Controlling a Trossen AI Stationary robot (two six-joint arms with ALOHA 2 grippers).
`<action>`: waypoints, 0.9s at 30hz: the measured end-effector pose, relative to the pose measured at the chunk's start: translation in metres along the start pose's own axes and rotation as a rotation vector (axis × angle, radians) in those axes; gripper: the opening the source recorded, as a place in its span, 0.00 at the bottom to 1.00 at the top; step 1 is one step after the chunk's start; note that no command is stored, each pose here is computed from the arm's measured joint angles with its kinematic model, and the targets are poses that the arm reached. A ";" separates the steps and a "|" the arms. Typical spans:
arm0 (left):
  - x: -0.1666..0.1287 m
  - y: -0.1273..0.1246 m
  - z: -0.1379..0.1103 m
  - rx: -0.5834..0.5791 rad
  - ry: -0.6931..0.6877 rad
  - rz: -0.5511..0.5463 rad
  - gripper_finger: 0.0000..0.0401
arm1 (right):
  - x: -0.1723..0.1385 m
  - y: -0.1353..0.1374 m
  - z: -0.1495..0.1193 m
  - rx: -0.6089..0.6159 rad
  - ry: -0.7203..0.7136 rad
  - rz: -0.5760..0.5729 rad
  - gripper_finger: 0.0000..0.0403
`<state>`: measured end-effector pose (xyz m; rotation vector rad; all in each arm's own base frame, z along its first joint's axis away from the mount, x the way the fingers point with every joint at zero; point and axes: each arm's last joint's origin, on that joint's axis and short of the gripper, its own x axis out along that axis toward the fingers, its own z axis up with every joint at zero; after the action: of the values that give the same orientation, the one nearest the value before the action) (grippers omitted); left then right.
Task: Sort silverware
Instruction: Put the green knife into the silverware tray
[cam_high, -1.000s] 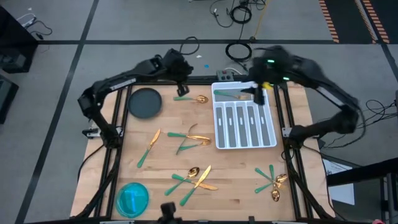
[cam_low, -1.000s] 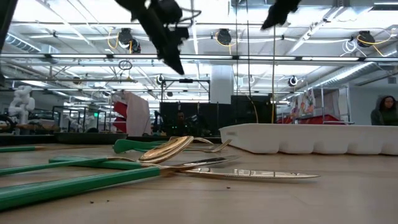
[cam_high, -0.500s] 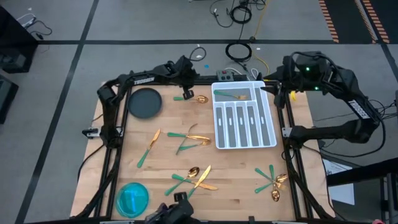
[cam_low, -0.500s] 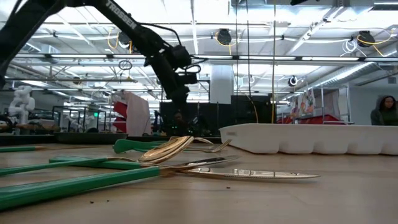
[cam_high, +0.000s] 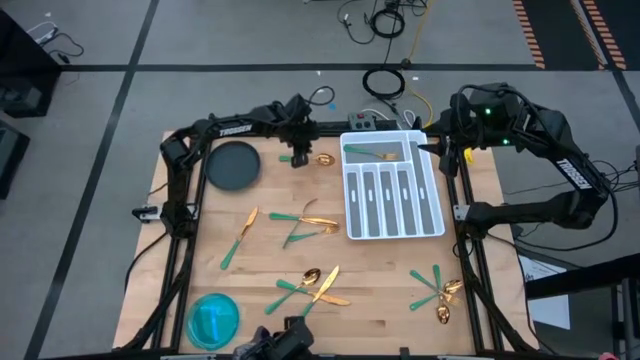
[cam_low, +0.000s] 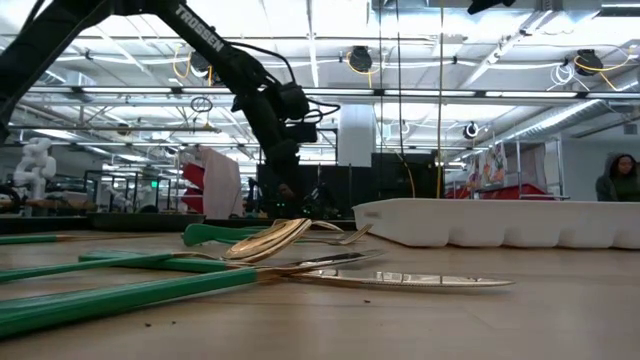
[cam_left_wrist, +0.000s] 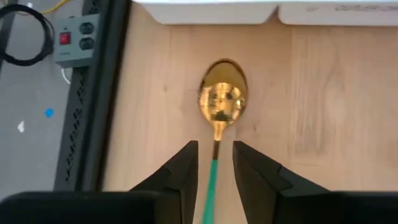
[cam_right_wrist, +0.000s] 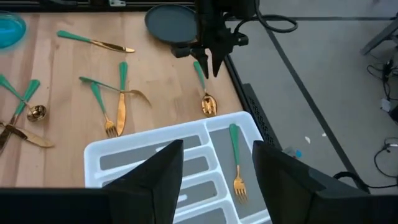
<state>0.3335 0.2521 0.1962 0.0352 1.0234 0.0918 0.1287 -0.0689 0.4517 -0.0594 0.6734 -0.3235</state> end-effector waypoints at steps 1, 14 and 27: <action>0.002 -0.001 0.000 0.000 0.003 -0.005 0.27 | 0.000 0.000 0.000 -0.004 0.000 0.000 0.47; 0.034 -0.001 0.010 -0.007 0.068 0.025 0.27 | 0.000 0.000 0.000 -0.006 -0.001 0.002 0.47; 0.056 0.007 0.007 -0.039 0.183 -0.030 0.27 | 0.000 0.002 -0.001 -0.004 -0.002 0.054 0.47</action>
<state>0.3675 0.2646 0.1529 -0.0244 1.2042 0.0885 0.1287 -0.0672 0.4509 -0.0447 0.6724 -0.2698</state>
